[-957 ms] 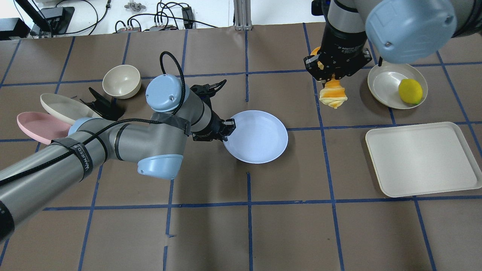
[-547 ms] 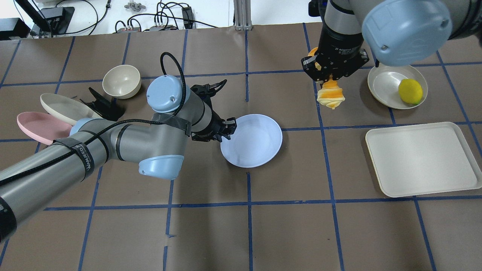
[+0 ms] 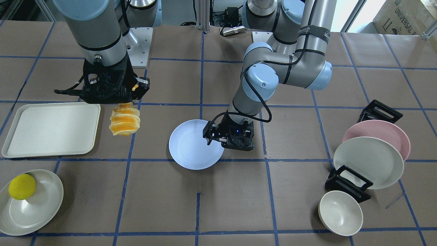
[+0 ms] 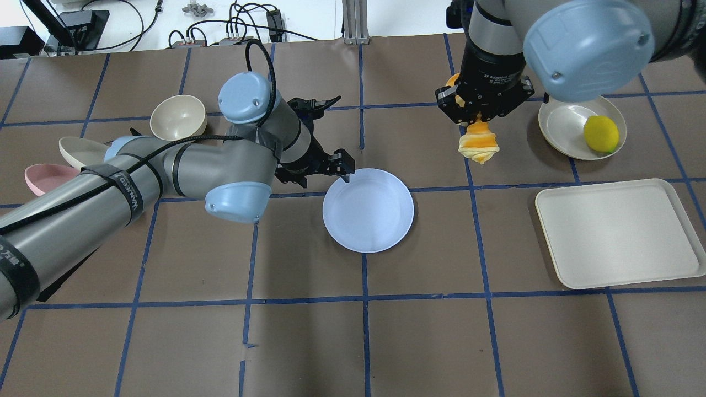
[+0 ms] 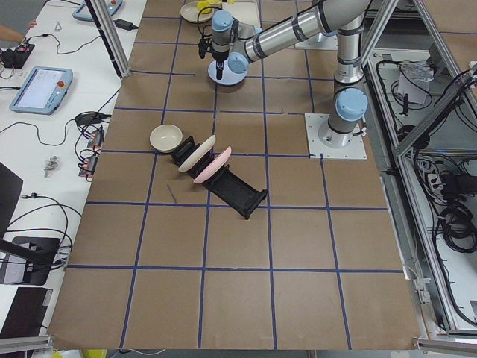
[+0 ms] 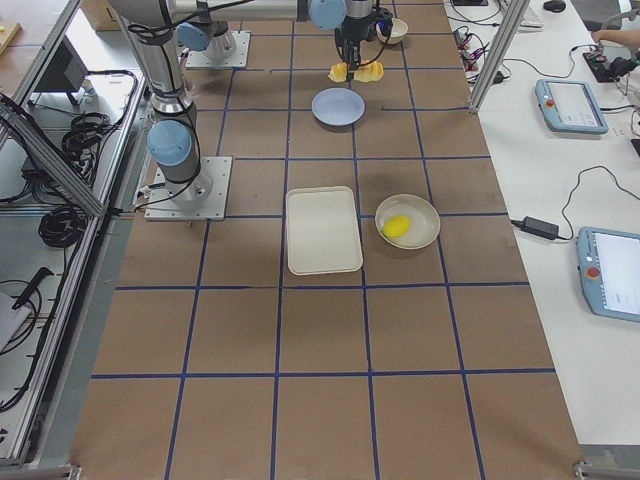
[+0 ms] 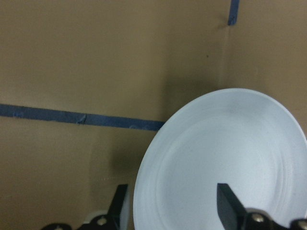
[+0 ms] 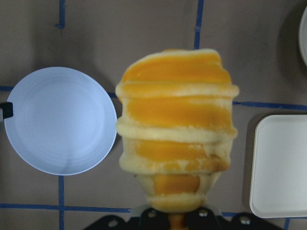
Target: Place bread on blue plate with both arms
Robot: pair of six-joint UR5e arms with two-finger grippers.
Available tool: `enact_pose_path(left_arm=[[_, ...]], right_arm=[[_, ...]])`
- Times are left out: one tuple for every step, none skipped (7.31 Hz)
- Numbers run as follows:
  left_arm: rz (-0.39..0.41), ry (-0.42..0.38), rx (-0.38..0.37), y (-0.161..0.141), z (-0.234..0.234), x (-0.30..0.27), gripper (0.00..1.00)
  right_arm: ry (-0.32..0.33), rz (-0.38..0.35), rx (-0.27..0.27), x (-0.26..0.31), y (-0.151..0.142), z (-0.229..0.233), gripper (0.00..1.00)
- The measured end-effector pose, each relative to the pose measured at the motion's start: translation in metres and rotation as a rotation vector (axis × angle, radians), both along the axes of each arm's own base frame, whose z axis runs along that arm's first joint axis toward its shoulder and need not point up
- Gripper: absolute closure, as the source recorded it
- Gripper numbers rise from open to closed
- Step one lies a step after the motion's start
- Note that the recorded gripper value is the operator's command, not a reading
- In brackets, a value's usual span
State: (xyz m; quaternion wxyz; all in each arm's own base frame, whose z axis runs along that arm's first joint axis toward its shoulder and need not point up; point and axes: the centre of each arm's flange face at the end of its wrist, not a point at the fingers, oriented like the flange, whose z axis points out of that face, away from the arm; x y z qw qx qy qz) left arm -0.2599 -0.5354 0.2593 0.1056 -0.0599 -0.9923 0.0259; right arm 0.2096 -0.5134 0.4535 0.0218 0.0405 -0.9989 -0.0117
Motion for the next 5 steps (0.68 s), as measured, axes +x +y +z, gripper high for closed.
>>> enact_pose_path(left_arm=[[-0.111, -0.043, 0.033, -0.015, 0.023, 0.019, 0.00], [-0.148, -0.080, 0.064, -0.024, 0.049, 0.041, 0.00], [-0.144, -0.097, 0.081, -0.028, 0.069, 0.062, 0.00], [-0.128, -0.102, 0.082, -0.032, 0.084, 0.085, 0.00], [-0.117, -0.103, 0.070, -0.035, 0.095, 0.105, 0.00]], right_arm=[[0.000, 0.009, 0.009, 0.022, 0.010, -0.011, 0.91], [-0.003, 0.042, 0.002, 0.051, 0.021, -0.028, 0.91], [-0.010, 0.088, -0.027, 0.081, 0.030, -0.050, 0.91], [-0.019, 0.131, -0.060, 0.104, 0.040, -0.073, 0.91], [-0.023, 0.157, -0.079, 0.115, 0.048, -0.097, 0.91]])
